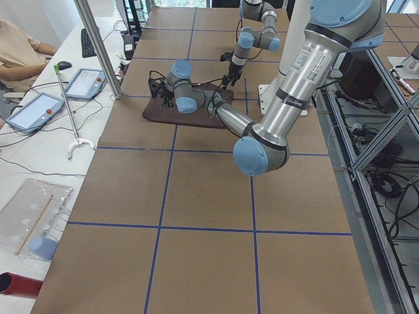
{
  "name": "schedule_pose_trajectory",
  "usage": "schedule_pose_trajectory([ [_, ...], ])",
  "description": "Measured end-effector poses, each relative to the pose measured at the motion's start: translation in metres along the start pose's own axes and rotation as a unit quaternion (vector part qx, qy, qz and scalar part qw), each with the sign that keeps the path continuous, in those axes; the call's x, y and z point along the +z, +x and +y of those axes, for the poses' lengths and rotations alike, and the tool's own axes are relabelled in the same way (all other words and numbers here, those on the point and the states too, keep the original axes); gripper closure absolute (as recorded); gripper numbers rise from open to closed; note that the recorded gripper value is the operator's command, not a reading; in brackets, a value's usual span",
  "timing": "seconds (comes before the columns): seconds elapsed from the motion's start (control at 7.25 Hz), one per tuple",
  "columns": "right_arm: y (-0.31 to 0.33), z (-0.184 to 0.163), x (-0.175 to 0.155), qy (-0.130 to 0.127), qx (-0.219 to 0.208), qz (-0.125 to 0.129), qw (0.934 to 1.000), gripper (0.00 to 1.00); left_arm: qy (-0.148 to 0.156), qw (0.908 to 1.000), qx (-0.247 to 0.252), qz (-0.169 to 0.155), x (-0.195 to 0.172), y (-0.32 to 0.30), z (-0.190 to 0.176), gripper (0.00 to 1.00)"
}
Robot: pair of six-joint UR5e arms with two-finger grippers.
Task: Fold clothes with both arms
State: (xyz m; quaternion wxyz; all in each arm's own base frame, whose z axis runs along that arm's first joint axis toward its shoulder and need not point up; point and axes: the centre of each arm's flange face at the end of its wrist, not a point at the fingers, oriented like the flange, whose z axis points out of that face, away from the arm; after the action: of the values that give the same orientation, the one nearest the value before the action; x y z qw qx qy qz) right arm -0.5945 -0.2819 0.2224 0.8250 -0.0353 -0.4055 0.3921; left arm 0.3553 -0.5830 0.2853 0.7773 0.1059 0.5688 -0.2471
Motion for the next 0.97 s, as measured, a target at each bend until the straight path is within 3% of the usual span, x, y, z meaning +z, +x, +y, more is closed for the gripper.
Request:
schedule_pose_trajectory([
  [0.97,-0.009,-0.007,0.018,-0.003,0.009,-0.008,0.9999,0.20,-0.002,0.9999,-0.013,-0.003,0.000,-0.007,0.002,0.52],
])
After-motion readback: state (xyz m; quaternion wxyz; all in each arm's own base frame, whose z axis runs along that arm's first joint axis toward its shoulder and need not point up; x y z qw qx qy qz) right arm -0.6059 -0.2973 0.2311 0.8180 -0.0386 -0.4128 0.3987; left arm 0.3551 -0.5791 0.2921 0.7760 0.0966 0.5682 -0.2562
